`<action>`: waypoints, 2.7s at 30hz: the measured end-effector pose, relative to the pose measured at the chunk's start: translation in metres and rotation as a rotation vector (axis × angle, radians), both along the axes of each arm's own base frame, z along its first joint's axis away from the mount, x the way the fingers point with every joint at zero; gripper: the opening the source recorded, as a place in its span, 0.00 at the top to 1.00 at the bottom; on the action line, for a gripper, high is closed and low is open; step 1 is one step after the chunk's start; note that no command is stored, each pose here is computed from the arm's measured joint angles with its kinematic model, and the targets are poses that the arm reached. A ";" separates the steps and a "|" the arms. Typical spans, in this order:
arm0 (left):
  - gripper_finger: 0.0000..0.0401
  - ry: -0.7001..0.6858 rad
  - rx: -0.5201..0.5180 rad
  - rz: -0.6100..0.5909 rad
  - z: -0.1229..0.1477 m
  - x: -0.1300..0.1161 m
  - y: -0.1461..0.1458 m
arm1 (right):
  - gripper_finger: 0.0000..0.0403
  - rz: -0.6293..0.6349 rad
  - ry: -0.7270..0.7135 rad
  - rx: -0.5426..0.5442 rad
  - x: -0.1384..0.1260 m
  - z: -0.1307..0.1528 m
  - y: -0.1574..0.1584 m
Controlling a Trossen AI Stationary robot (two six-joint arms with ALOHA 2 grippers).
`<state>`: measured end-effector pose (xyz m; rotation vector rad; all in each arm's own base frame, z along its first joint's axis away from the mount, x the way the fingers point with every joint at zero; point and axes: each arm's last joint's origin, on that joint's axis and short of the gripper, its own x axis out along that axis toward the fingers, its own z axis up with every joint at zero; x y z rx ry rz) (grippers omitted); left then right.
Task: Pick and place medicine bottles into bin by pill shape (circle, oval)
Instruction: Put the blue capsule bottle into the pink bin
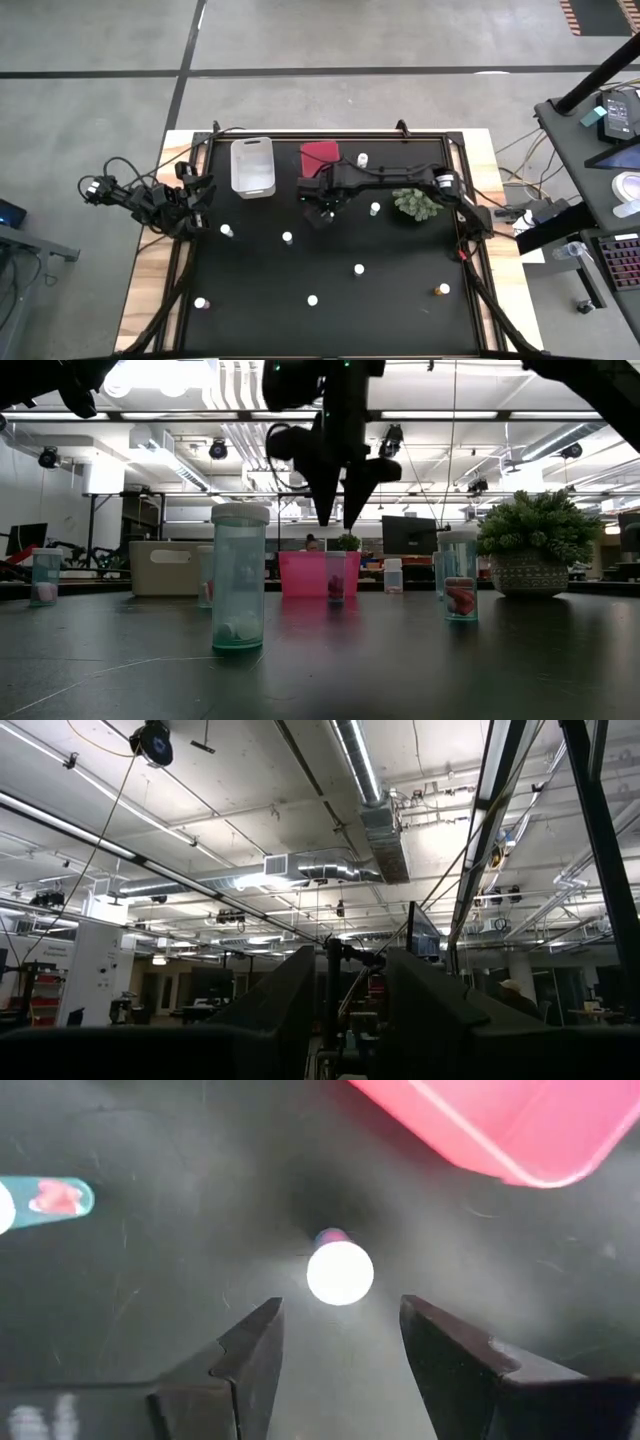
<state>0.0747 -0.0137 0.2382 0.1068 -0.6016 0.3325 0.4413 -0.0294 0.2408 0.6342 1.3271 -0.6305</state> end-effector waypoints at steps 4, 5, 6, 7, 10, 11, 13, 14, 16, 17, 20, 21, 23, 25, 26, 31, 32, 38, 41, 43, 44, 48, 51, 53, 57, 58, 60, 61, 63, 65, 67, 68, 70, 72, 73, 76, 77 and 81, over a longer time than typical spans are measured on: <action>0.72 0.000 0.000 0.000 0.000 0.000 0.000 | 0.52 0.017 0.016 0.005 0.000 -0.005 -0.002; 0.72 0.001 0.000 0.000 0.000 0.000 0.000 | 0.52 0.013 0.019 0.004 0.000 -0.006 -0.003; 0.72 0.003 0.001 0.000 0.000 0.000 0.000 | 0.51 0.011 0.019 0.003 0.000 -0.006 -0.005; 0.72 0.004 0.002 0.000 0.000 0.000 0.000 | 0.50 0.007 0.016 0.002 0.000 -0.006 -0.006; 0.72 0.007 0.003 0.000 0.000 0.000 0.000 | 0.46 0.009 0.012 -0.001 0.000 -0.005 -0.008; 0.72 0.006 0.003 0.000 0.000 0.000 0.000 | 0.45 0.010 0.012 -0.001 0.000 -0.005 -0.008; 0.72 0.006 0.003 0.000 0.000 0.000 0.000 | 0.42 0.012 0.017 0.000 0.001 -0.009 -0.008; 0.72 0.006 0.002 0.000 0.000 0.000 0.000 | 0.41 0.012 0.020 0.000 0.002 -0.011 -0.008; 0.72 0.007 0.003 0.000 0.000 0.000 0.000 | 0.38 0.012 0.034 0.001 0.003 -0.017 -0.008; 0.72 0.007 0.003 0.000 -0.001 0.000 0.000 | 0.37 0.013 0.040 0.002 0.004 -0.020 -0.008; 0.72 0.007 0.002 0.000 -0.001 0.000 0.000 | 0.35 0.022 0.054 0.002 0.006 -0.027 -0.008; 0.72 0.008 0.003 0.000 -0.001 0.000 0.000 | 0.35 0.024 0.057 0.002 0.007 -0.029 -0.008; 0.72 0.008 0.003 0.001 -0.001 0.000 0.000 | 0.35 0.030 0.054 0.001 0.009 -0.034 -0.009; 0.72 0.008 0.002 0.001 -0.001 0.000 0.000 | 0.35 0.037 0.053 0.000 0.011 -0.037 -0.009; 0.72 0.007 0.002 0.001 -0.001 0.000 0.000 | 0.36 0.038 0.054 0.000 0.011 -0.039 -0.009; 0.72 0.008 0.002 0.001 -0.001 0.000 0.000 | 0.42 0.039 0.060 0.001 0.011 -0.043 -0.008; 0.72 0.008 0.002 0.001 -0.001 0.000 0.000 | 0.43 0.040 0.060 0.001 0.011 -0.044 -0.008; 0.72 0.008 0.003 0.001 -0.001 0.000 0.000 | 0.54 0.044 0.075 0.002 0.010 -0.050 -0.005; 0.72 0.008 0.002 0.001 -0.001 0.000 0.000 | 0.61 0.045 0.073 0.002 0.010 -0.053 -0.005; 0.72 0.008 0.003 0.001 -0.001 0.000 0.000 | 0.65 0.046 0.066 0.001 0.011 -0.053 -0.005; 0.72 0.008 0.003 0.001 -0.001 0.000 0.000 | 0.68 0.047 0.064 0.001 0.011 -0.053 -0.005; 0.72 0.008 0.003 0.001 -0.001 0.000 0.000 | 0.75 0.054 0.055 -0.001 0.012 -0.053 -0.004; 0.72 0.008 0.003 0.001 -0.001 0.000 0.000 | 0.76 0.059 0.052 -0.001 0.012 -0.053 -0.003; 0.72 0.008 0.003 0.001 -0.001 0.000 0.000 | 0.74 0.060 0.051 -0.002 0.012 -0.053 -0.003; 0.72 0.008 0.002 0.001 -0.001 0.000 0.000 | 0.72 0.084 0.047 -0.005 0.012 -0.047 -0.003; 0.72 0.008 0.003 0.001 -0.001 0.000 0.000 | 0.72 0.094 0.038 -0.007 0.012 -0.042 -0.004; 0.72 0.008 0.003 0.001 -0.001 0.000 0.000 | 0.73 0.120 0.018 -0.013 0.012 -0.029 -0.004; 0.72 0.008 0.002 0.001 -0.001 0.000 0.000 | 0.73 0.129 0.005 -0.016 0.013 -0.022 -0.004; 0.72 0.008 0.002 0.001 -0.001 0.000 0.000 | 0.74 0.153 -0.021 -0.024 0.014 -0.010 -0.004; 0.72 0.008 0.003 0.001 -0.001 0.000 0.000 | 0.75 0.182 -0.045 -0.039 0.015 0.001 -0.004; 0.72 0.008 0.003 0.001 -0.001 0.000 0.000 | 0.74 0.214 -0.080 -0.053 0.017 0.011 -0.005; 0.72 0.008 0.002 0.001 -0.001 0.000 0.000 | 0.74 0.229 -0.101 -0.061 0.018 0.017 -0.006; 0.72 0.008 0.002 0.001 -0.001 0.000 0.000 | 0.74 0.260 -0.135 -0.076 0.020 0.027 -0.009; 0.72 0.008 0.002 0.001 -0.001 0.000 0.000 | 0.74 0.284 -0.167 -0.092 0.021 0.037 -0.013; 0.72 0.007 0.002 0.001 -0.001 0.000 0.000 | 0.74 0.294 -0.183 -0.101 0.021 0.042 -0.016; 0.72 0.007 0.002 0.001 -0.001 0.000 0.000 | 0.74 0.310 -0.230 -0.129 0.021 0.057 -0.027; 0.72 0.007 0.002 0.000 -0.001 0.000 0.000 | 0.74 0.306 -0.242 -0.137 0.020 0.061 -0.032; 0.72 0.007 0.001 0.000 -0.001 0.000 0.000 | 0.74 0.274 -0.255 -0.157 0.014 0.066 -0.060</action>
